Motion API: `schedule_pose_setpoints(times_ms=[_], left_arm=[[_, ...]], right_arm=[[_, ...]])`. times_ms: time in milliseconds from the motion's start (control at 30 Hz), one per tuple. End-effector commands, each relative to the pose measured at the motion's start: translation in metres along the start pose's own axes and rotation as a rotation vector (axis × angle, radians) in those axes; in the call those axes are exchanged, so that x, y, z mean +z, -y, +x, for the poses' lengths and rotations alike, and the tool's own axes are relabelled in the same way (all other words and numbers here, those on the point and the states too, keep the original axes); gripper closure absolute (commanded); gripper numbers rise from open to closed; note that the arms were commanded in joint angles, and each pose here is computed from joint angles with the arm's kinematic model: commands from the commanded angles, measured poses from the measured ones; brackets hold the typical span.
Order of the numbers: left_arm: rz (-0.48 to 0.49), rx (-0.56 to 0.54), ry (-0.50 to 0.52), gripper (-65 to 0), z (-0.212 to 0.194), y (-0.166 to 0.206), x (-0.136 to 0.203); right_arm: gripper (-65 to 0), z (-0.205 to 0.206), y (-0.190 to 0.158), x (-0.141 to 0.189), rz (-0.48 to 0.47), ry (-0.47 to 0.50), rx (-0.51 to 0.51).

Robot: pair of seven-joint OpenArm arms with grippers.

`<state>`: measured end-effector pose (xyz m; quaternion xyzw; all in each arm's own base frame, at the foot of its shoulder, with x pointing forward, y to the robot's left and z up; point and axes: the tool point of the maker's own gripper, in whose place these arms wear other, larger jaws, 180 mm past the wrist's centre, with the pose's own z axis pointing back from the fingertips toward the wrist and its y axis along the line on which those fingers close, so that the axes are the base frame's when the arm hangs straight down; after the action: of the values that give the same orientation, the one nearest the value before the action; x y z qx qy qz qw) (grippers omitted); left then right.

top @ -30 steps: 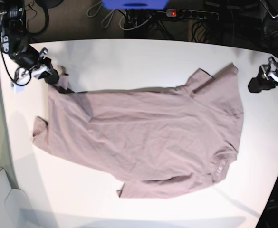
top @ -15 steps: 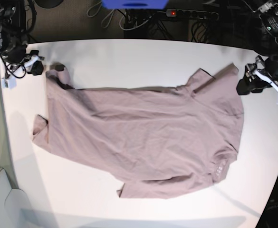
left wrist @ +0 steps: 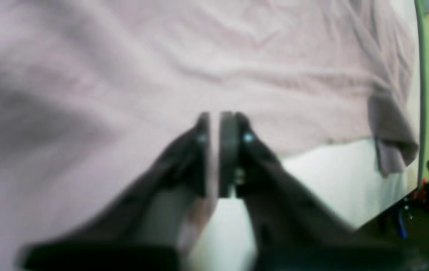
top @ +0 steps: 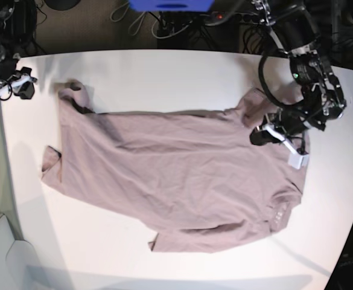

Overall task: Layout the t-shirt on the table in an organized manner, then fold the t-shirt properly
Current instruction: 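Pull the t-shirt sleeve edge outward with the left gripper to flatten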

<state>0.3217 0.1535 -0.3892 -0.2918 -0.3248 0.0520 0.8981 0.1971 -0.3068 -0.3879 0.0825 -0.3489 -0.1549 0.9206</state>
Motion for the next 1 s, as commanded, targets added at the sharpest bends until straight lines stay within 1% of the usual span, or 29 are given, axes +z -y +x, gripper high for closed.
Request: schedule_pose_setpoints(times_ms=[0,33,100,167,233,300,333,400,467,600,767,867,900,967], left_arm=[[-0.014,-0.012,0.027,-2.0,0.011,0.004,-0.002],[-0.022,-0.010,0.028,-2.8,0.010,0.005,-0.007],[-0.032,-0.013,0.026,0.0,0.008,0.008,-0.015],[0.003,-0.053,0.008,-0.2,0.006,0.000,-0.016],[0.080,-0.099,-0.040,-0.4,-0.002,-0.021,-0.014],[0.165,-0.125,-0.096,-0.4,-0.017,-0.050,-0.006],[0.204,-0.133,-0.109,-0.4,-0.023,-0.066,0.001],[0.257,-0.121,-0.101,-0.4,-0.026,-0.093,0.019],[0.300,-0.107,-0.074,-0.4,-0.020,-0.115,0.041],[0.347,-0.078,0.008,-0.4,0.004,-0.143,0.087],[0.377,-0.078,0.136,-0.4,0.054,-0.161,0.138],[0.344,-0.036,0.184,-0.4,0.069,-0.159,0.153],[0.321,-0.014,0.197,-0.4,0.071,-0.157,0.156],[0.246,0.000,0.235,-0.4,0.082,-0.139,0.151]], right_arm=[[-17.0,0.010,-0.003,0.003,0.012,0.038,0.012],[-17.0,0.011,-0.004,0.003,0.013,0.039,0.011],[-17.0,0.010,-0.005,0.002,0.016,0.040,0.007],[-17.0,0.010,-0.006,0.002,0.019,0.041,0.008],[-17.0,0.012,-0.006,0.002,0.018,0.043,0.011],[-17.0,0.013,-0.006,0.002,0.019,0.045,0.013],[-17.0,0.017,-0.006,0.002,0.020,0.053,0.013],[-17.0,0.024,-0.008,0.000,0.025,0.070,0.013],[-17.0,0.026,-0.009,0.000,0.028,0.075,0.014],[-17.0,0.035,-0.015,-0.003,0.041,0.095,0.017],[-17.0,0.045,-0.026,-0.010,0.066,0.050,0.025],[-17.0,0.057,-0.035,-0.009,0.083,0.058,0.042],[-17.0,0.063,-0.039,-0.008,0.089,0.073,0.050],[-17.0,0.077,-0.050,-0.006,0.108,0.109,0.074]])
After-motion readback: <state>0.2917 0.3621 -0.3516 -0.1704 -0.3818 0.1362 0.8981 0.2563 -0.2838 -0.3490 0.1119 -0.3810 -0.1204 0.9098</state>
